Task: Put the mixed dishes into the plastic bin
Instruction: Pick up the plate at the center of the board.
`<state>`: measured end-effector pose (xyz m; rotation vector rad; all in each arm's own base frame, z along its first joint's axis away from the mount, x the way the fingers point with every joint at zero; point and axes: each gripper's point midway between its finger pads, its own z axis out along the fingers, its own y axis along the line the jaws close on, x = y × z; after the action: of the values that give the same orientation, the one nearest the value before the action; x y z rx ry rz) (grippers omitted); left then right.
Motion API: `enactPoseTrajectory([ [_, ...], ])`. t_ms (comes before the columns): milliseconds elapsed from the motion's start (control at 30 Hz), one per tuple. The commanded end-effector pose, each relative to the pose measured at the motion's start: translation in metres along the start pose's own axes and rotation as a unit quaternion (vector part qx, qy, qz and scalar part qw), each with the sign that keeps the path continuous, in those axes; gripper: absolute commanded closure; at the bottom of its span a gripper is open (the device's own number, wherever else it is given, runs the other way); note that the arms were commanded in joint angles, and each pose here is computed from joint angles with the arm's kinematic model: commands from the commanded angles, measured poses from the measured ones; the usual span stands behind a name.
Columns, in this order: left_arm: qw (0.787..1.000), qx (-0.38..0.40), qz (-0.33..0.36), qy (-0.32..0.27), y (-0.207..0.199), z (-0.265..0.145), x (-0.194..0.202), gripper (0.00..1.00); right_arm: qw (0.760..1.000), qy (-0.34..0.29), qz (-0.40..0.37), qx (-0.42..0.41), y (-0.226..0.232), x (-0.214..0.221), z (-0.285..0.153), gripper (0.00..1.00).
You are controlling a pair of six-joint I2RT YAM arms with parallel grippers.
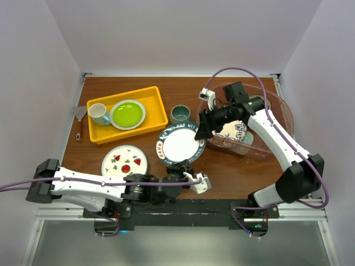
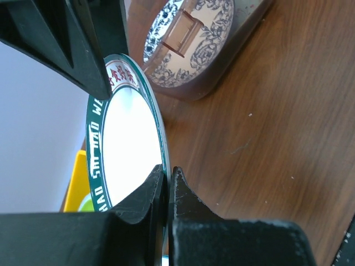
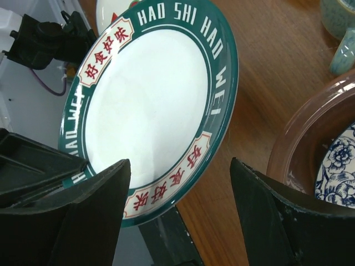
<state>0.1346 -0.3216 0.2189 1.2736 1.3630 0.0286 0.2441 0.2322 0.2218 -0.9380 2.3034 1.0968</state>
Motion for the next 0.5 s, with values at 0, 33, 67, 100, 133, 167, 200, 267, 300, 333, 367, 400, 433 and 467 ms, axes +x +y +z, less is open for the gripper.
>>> enactPoseTrajectory([
  [0,0.997,-0.059,-0.021,-0.04,0.032,-0.001,-0.039,1.0,1.0,-0.023,0.008,-0.012,0.012,-0.015,-0.005,0.55],
  [33,0.998,-0.059,-0.013,-0.035,0.03,0.001,-0.038,1.0,1.0,-0.023,0.009,-0.011,0.012,-0.016,-0.005,0.64],
  [67,0.997,-0.063,-0.006,-0.031,0.03,0.002,-0.037,1.0,1.0,-0.025,0.008,-0.011,0.012,-0.017,-0.007,0.71],
  [100,0.997,-0.065,-0.006,-0.031,0.031,0.003,-0.039,1.0,1.0,-0.025,0.008,-0.011,0.013,-0.018,-0.007,0.84],
  [133,0.998,-0.065,0.0,-0.028,0.029,0.005,-0.039,1.0,1.0,-0.025,0.008,-0.012,0.013,-0.018,-0.008,0.9],
  [167,0.997,-0.067,0.001,-0.026,0.029,0.005,-0.039,1.0,1.0,-0.027,0.006,-0.013,0.015,-0.02,-0.009,0.97],
  [200,0.997,-0.068,0.0,-0.026,0.03,0.006,-0.04,1.0,1.0,-0.03,0.003,-0.011,0.015,-0.021,-0.011,1.0],
  [267,0.997,-0.072,-0.007,-0.027,0.03,0.007,-0.041,1.0,0.999,-0.038,0.0,-0.01,0.015,-0.025,-0.016,1.0],
  [300,0.997,-0.071,-0.011,-0.029,0.031,0.006,-0.043,1.0,0.999,-0.048,0.002,-0.009,0.013,-0.029,-0.021,1.0],
  [333,0.997,-0.071,-0.017,-0.032,0.031,0.006,-0.045,1.0,0.998,-0.056,0.005,-0.009,0.011,-0.031,-0.025,1.0],
  [367,0.997,-0.069,-0.03,-0.035,0.031,0.005,-0.047,0.85,0.998,-0.064,0.005,-0.007,0.01,-0.034,-0.029,1.0],
  [400,0.997,-0.067,-0.036,-0.035,0.031,0.005,-0.048,0.75,0.997,-0.075,0.008,-0.007,0.006,-0.037,-0.036,1.0],
  [433,0.996,-0.062,-0.051,-0.04,0.031,0.004,-0.05,0.64,0.997,-0.083,0.004,-0.006,0.004,-0.039,-0.041,1.0],
  [467,0.995,-0.058,-0.06,-0.045,0.031,0.003,-0.053,0.42,0.996,-0.092,0.006,-0.001,-0.002,-0.041,-0.047,1.0],
])
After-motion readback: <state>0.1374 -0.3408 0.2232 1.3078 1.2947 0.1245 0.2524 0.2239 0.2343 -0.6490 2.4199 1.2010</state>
